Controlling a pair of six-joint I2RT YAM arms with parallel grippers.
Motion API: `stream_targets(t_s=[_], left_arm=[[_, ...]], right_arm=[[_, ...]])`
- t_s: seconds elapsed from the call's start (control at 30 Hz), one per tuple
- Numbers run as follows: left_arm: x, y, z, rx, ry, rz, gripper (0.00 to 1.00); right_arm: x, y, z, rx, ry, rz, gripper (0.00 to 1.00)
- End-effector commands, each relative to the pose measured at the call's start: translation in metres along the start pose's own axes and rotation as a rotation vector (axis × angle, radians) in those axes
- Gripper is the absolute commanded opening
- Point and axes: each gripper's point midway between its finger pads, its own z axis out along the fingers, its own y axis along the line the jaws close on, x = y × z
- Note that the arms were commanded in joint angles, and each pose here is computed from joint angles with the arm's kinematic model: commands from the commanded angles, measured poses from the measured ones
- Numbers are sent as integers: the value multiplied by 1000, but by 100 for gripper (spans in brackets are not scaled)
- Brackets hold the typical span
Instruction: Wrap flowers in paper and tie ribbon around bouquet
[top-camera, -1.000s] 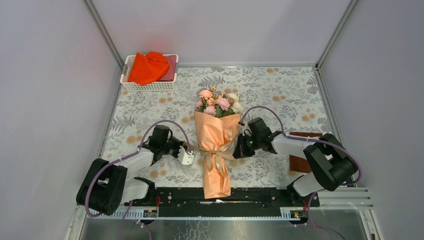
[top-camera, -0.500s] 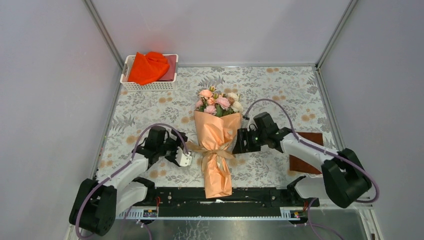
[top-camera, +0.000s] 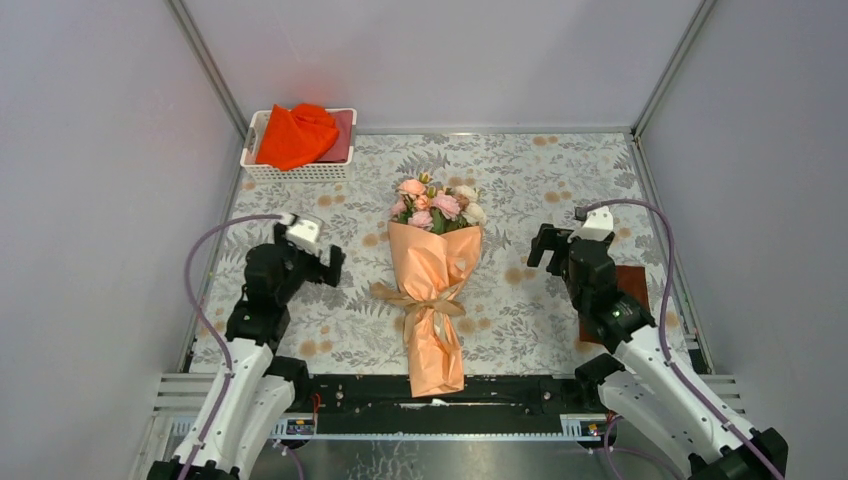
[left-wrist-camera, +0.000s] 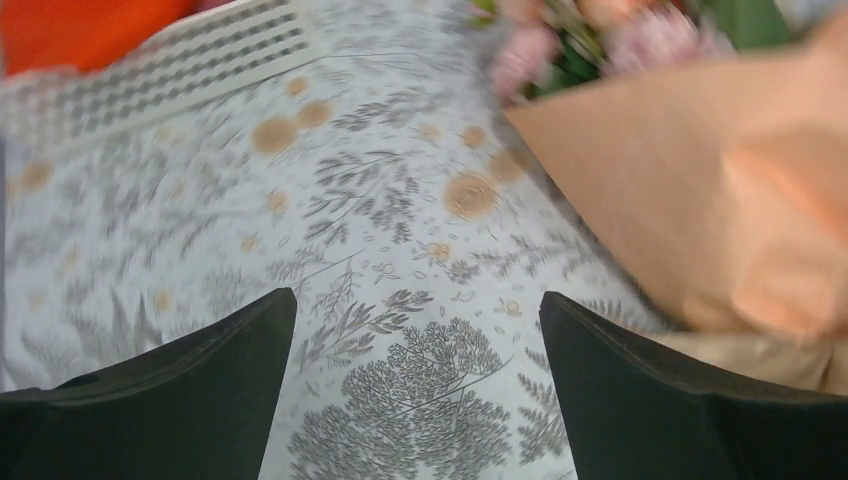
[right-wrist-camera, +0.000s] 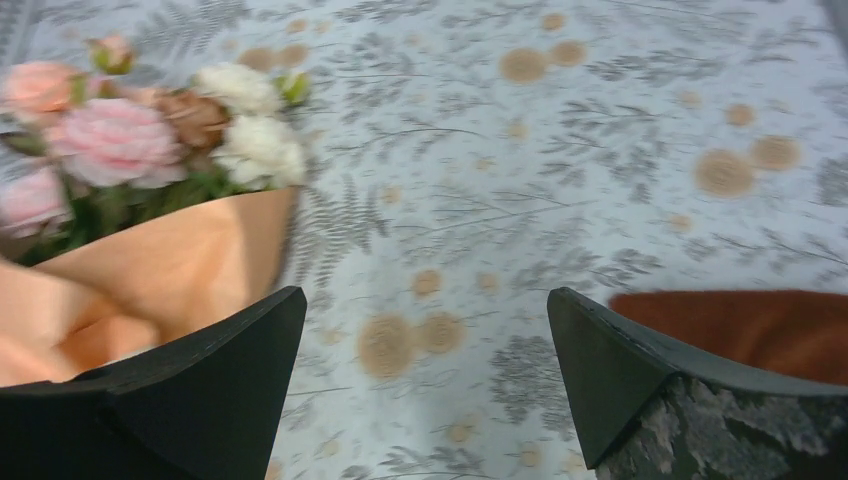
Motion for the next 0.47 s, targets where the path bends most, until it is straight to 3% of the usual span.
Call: stream_targets(t_s=[0.0, 0.13, 0.43], left_arm=[[0, 40, -14, -315, -94, -547, 98], [11, 46, -18, -367, -117, -584, 99], [5, 50, -27, -392, -238, -534, 99]], right_arm=[[-20, -51, -3, 233, -231, -9, 100], [-17, -74, -10, 351, -334, 206, 100], [3, -83, -13, 376, -301, 218, 100]])
